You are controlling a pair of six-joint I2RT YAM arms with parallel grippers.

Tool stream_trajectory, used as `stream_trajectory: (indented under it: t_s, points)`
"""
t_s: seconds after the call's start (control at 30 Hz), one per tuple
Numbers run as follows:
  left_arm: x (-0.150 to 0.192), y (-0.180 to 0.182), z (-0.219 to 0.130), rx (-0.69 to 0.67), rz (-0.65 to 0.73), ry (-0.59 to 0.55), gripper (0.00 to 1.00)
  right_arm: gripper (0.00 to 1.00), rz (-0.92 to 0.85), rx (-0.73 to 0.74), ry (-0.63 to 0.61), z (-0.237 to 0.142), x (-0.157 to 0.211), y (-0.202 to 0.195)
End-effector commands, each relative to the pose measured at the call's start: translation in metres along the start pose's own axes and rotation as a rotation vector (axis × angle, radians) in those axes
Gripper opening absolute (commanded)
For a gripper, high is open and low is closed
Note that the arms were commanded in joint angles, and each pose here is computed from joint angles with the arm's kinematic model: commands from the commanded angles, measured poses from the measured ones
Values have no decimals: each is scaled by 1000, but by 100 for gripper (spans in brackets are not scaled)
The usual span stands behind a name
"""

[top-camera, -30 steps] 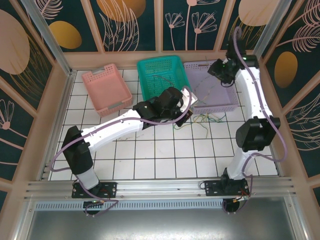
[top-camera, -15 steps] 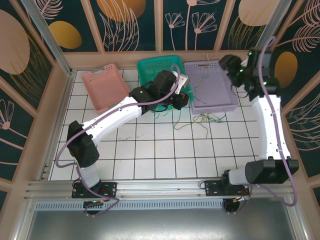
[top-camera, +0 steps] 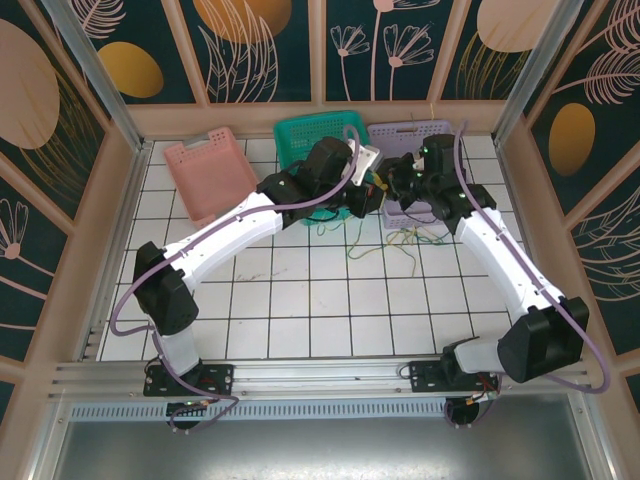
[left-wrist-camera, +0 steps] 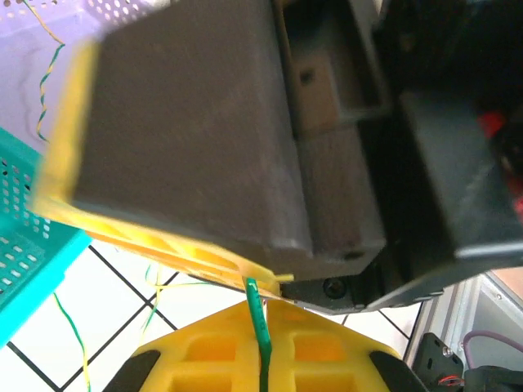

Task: Untangle the cables

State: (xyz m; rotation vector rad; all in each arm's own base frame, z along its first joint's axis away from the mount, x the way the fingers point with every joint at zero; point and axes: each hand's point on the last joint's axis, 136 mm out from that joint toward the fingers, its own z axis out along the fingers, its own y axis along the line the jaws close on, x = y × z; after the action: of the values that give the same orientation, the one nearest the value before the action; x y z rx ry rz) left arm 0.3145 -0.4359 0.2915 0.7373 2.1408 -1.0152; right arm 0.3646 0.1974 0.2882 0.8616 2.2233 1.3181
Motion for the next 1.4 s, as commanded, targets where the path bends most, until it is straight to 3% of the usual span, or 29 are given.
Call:
stream_trajectory:
  t_s: [0.0, 0.07, 0.1, 0.17, 0.2, 0.27, 0.33, 0.43, 0.5, 0.63, 0.97, 1.13, 1.27, 1.37]
  points:
    - [-14, -10, -10, 20, 16, -49, 0, 0, 44, -53, 9, -5, 5, 8]
    - [-14, -8, -11, 6, 10, -52, 0, 0, 43, -51, -1, -7, 2, 7]
    - [-17, -7, -13, 0, 2, -62, 7, 0, 36, -52, -7, -7, -2, 7]
    - [-28, -7, -22, -29, -14, -97, 42, 0, -2, -58, -28, -12, -13, 8]
    - [-35, -6, -29, -54, -27, -122, 52, 0, -35, -69, -42, -15, -21, 10]
    - [-50, 2, -47, -109, -67, -180, 69, 0, -109, -107, -60, -23, -35, 17]
    - [-59, 24, -63, -171, -160, -222, 75, 0, -196, -172, -62, -32, -45, 29]
    - [-59, 72, -89, -244, -376, -242, 76, 0, -301, -235, -56, -45, -52, 43]
    - [-41, 104, -92, -251, -550, -198, 75, 0, -381, -283, -41, -51, -49, 54]
    - [-14, 121, -79, -139, -736, -136, 75, 0, -472, -340, 13, -52, -39, 64]
    - [3, 112, -50, 35, -706, -102, 67, 0, -442, -328, 111, -36, -22, 60]
    - [15, 111, -40, 42, -684, -41, 65, 0, -427, -329, 131, -31, -18, 62]
    - [47, 123, -20, -31, -687, 87, 61, 0, -415, -346, 134, -32, -17, 67]
    - [53, 129, -18, -66, -674, 88, 63, 0, -418, -354, 143, -32, -15, 71]
